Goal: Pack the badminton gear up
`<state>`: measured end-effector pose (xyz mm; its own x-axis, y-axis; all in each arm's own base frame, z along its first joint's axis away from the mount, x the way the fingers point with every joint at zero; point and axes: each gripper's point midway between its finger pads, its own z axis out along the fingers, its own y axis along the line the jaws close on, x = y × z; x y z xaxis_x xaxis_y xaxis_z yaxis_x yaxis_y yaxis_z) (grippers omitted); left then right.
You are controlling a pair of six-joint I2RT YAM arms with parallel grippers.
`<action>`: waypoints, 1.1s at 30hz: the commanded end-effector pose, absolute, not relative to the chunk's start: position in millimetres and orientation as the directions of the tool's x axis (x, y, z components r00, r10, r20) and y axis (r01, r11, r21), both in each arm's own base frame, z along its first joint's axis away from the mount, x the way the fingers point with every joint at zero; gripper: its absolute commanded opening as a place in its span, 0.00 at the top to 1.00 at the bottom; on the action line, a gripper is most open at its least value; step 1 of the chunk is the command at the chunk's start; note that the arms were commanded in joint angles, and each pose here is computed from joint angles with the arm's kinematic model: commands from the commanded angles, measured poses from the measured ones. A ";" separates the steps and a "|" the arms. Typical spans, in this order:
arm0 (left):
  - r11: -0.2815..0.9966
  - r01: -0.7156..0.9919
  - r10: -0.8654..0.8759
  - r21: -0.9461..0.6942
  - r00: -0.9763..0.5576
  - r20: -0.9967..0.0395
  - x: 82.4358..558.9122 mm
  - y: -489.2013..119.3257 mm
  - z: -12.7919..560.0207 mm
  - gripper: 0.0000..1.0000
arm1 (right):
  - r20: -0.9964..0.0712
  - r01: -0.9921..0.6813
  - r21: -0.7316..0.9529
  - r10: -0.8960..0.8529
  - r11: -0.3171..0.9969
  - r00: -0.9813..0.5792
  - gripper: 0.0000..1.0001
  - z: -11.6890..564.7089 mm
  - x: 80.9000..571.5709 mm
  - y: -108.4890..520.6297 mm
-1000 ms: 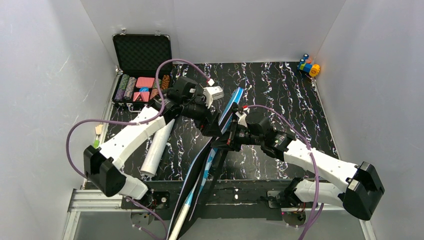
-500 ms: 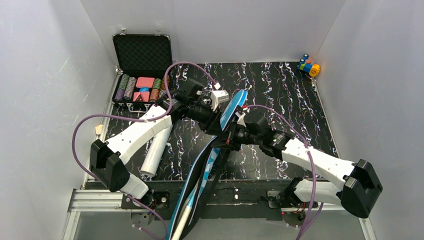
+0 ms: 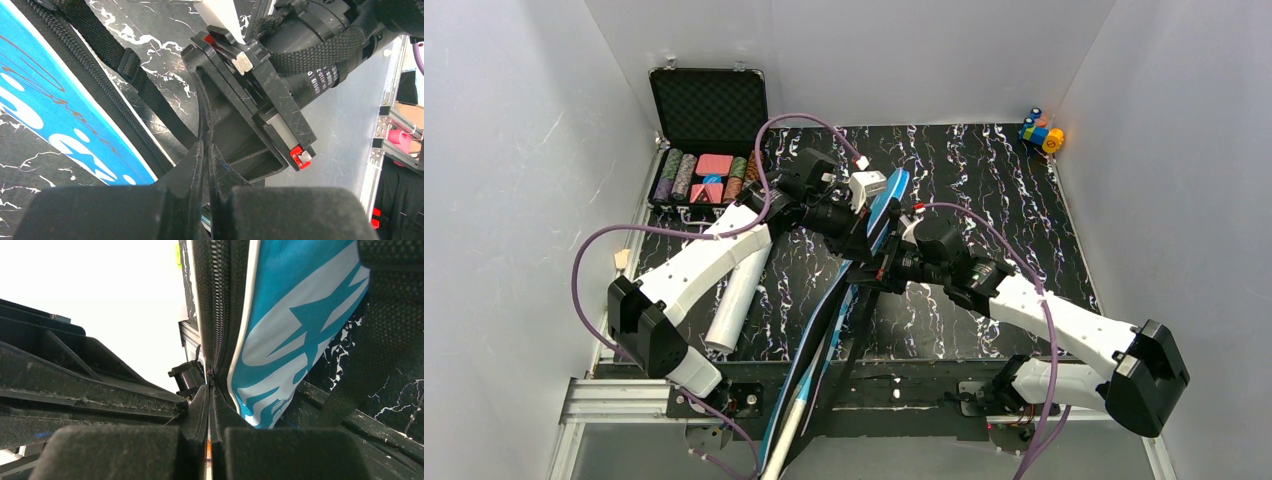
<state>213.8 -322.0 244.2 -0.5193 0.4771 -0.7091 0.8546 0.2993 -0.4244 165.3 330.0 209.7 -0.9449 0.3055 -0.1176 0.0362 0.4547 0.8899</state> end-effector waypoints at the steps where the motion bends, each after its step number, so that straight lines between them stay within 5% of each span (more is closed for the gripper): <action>1: 0.443 0.853 0.395 -0.276 -0.462 -0.794 268.3 -322.5 266.9 1.00 | -0.161 -0.076 0.943 0.242 0.325 -0.957 0.99 264.9 149.4 339.6; 11: 0.498 0.823 0.329 -0.271 -0.469 -0.819 296.8 -322.3 289.8 1.00 | -0.165 -0.083 0.945 0.240 0.317 -0.957 0.99 261.1 140.8 336.8; 12: 0.492 0.828 0.335 -0.270 -0.466 -0.819 294.9 -322.0 289.7 0.93 | -0.168 -0.085 0.944 0.244 0.318 -0.955 0.99 261.4 141.2 336.2; 17: 0.484 0.835 0.328 -0.262 -0.451 -0.830 283.3 -313.5 299.8 0.06 | -0.163 -0.079 0.942 0.238 0.326 -0.957 0.99 257.4 141.4 337.3; 18: 0.486 0.837 0.323 -0.251 -0.439 -0.838 282.3 -311.5 304.1 0.02 | -0.162 -0.079 0.942 0.235 0.325 -0.958 0.99 256.7 141.6 338.4; 24: 0.525 0.836 0.344 -0.157 -0.377 -0.860 287.1 -297.1 308.0 0.02 | -0.153 -0.075 0.943 0.223 0.323 -0.963 0.99 256.3 142.5 343.0; 33: 0.457 0.851 0.409 -0.259 -0.460 -0.788 259.0 -296.9 260.3 0.09 | -0.163 -0.083 0.943 0.230 0.323 -0.959 0.99 259.5 144.2 342.8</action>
<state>280.4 -301.4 269.0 -0.4599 0.3873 -0.7990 0.8312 0.5043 -0.2340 144.6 335.0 225.5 -0.9633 0.2457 -0.1085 0.0020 0.4104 0.9119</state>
